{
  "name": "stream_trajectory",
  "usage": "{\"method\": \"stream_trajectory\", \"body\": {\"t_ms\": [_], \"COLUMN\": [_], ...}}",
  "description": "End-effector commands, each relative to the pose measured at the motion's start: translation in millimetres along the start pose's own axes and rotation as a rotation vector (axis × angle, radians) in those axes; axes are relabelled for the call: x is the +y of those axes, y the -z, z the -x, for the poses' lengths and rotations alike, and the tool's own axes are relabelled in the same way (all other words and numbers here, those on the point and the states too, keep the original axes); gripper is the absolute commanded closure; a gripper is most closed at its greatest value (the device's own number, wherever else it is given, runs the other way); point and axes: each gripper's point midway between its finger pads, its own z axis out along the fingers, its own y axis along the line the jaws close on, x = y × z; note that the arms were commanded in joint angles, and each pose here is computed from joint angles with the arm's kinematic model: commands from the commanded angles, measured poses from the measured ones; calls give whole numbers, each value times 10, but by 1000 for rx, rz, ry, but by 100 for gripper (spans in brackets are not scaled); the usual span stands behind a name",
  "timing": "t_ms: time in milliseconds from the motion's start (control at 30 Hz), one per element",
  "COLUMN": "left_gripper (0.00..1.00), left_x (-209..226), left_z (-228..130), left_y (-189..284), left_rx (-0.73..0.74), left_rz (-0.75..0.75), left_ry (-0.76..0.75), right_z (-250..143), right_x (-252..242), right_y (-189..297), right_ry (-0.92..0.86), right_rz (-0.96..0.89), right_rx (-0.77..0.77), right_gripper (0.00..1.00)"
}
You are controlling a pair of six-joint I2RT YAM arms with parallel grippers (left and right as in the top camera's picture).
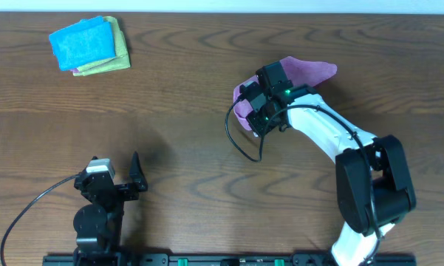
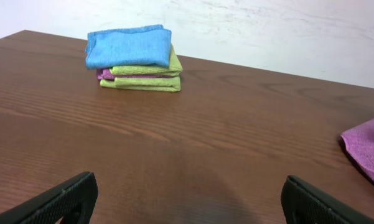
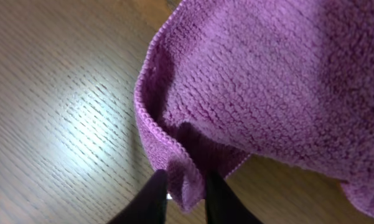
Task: Fold the cloth
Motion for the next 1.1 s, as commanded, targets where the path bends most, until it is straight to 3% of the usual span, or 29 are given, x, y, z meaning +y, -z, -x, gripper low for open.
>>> {"method": "stream_trajectory", "body": {"t_ms": [0, 33, 267, 633, 867, 900, 933, 967, 1000, 1033, 1067], "left_gripper": [5, 4, 5, 5, 5, 5, 4, 5, 5, 5, 5], "left_x": [42, 42, 42, 42, 42, 42, 42, 42, 42, 42, 42], "left_z": [-143, -143, -143, -143, -143, -143, -143, -143, -143, -143, -143], "left_y": [-29, -29, -29, -29, -29, -29, -29, -29, -29, -29, -29], "left_rx": [32, 32, 32, 32, 32, 32, 32, 32, 32, 32, 32], "left_rz": [15, 15, 15, 15, 15, 15, 15, 15, 15, 15, 15], "left_ry": [-7, -7, -7, -7, -7, -7, -7, -7, -7, -7, -7], "right_z": [-20, -19, 91, 721, 660, 647, 625, 586, 547, 516, 485], "right_x": [48, 56, 262, 923, 1216, 1242, 1241, 1236, 1204, 1156, 1099], "right_y": [-41, -41, 53, 653, 913, 933, 932, 929, 924, 918, 912], "right_ry": [-3, -4, 14, 188, 346, 363, 375, 396, 403, 402, 401], "right_rz": [19, 22, 42, 75, 203, 213, 209, 203, 186, 161, 131], "right_rx": [8, 8, 18, -62, -37, -33, -24, -8, 11, 30, 49], "right_gripper": [93, 99, 99, 99, 99, 88, 66, 59, 42, 18, 13]}}
